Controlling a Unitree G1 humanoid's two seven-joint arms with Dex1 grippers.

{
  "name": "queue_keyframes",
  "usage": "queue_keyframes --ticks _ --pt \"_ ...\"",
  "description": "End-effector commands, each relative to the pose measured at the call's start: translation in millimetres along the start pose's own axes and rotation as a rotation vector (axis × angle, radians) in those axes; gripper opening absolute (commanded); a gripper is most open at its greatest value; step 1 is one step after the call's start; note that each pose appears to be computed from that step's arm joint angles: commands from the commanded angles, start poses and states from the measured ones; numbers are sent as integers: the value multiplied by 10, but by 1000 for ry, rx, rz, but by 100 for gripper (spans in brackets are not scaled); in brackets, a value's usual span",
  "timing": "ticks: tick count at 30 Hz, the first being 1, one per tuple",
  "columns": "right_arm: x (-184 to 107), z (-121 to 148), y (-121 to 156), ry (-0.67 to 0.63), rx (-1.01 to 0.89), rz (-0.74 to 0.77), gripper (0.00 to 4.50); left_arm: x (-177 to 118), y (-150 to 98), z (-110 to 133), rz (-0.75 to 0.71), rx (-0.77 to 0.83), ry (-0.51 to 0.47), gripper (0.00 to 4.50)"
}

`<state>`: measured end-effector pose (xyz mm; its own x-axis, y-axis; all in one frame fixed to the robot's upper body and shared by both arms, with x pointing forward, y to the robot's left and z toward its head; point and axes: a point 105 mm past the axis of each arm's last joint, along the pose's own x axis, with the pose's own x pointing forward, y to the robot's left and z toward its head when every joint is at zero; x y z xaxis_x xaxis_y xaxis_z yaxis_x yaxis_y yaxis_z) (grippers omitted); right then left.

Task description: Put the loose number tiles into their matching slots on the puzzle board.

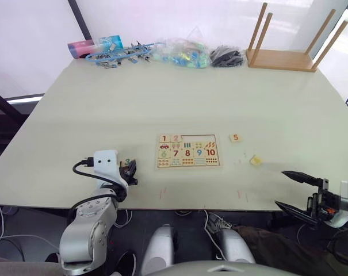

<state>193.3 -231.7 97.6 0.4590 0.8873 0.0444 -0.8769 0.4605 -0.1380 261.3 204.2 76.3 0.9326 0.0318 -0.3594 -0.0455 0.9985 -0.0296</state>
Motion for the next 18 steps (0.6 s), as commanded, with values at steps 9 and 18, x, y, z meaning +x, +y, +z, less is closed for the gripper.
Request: queue_keyframes --ticks 9,18 --pt "-17 42 -21 -5 -41 -13 450 -140 -45 253 -114 81 -89 446" --pt "25 37 8 -42 -32 -41 450 -146 245 527 -312 280 -180 446"
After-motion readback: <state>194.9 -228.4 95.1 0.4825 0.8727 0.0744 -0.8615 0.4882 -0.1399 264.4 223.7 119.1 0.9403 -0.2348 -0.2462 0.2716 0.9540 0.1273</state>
